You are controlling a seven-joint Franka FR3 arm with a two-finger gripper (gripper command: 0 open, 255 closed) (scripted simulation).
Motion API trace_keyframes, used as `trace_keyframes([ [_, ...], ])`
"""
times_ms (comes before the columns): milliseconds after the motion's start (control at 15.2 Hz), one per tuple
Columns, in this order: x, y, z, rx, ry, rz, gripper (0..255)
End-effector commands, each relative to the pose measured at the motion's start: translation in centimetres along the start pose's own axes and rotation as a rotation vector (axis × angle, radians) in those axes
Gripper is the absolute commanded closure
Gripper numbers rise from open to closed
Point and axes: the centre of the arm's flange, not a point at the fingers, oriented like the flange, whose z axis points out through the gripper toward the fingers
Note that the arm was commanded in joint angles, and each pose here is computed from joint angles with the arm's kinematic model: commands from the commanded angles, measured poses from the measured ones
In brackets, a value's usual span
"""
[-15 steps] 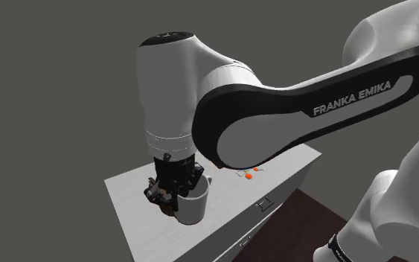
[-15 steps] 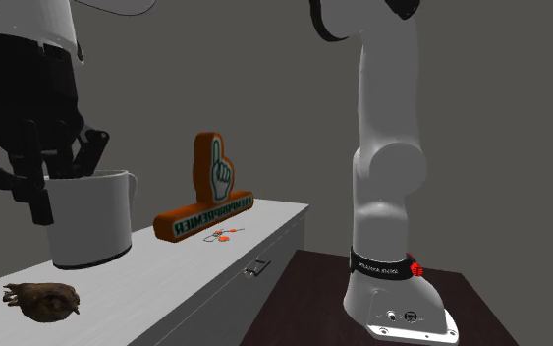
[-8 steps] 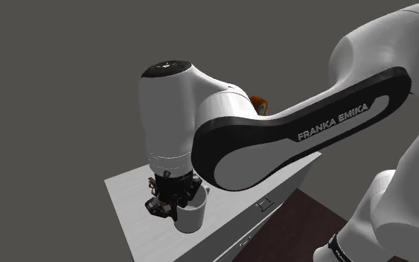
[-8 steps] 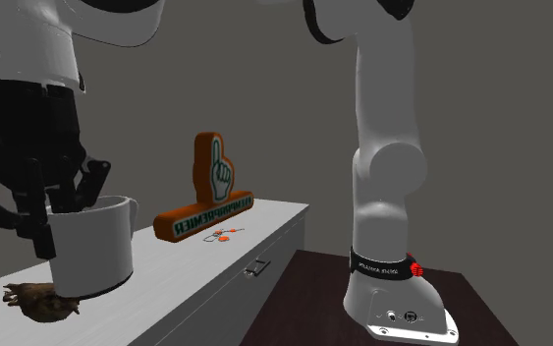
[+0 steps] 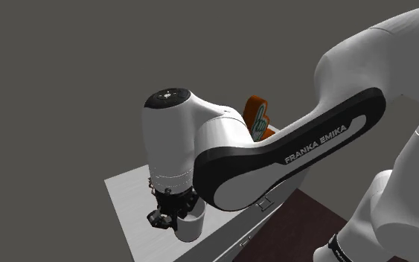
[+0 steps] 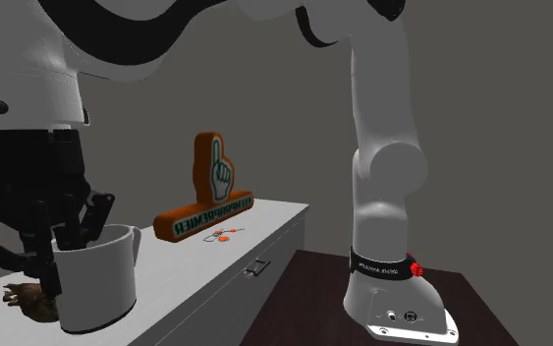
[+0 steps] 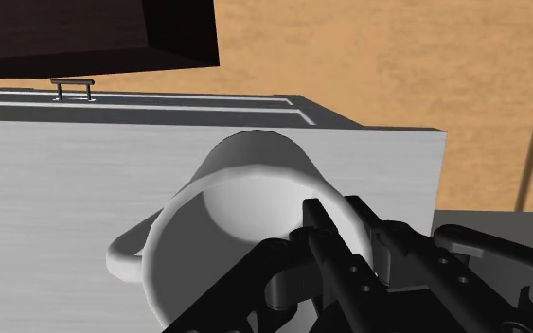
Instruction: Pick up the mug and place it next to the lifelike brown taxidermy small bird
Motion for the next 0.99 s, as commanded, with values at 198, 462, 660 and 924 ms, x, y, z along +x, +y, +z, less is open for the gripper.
trace_keyframes([
  [198,0.1,-0.2,2.6,0.000,0.000,0.000,255],
  [462,0.1,-0.2,2.6,0.000,0.000,0.000,255],
  [660,0.1,-0.2,2.6,0.000,0.000,0.000,255],
  [924,0.1,-0.2,2.6,0.000,0.000,0.000,0],
])
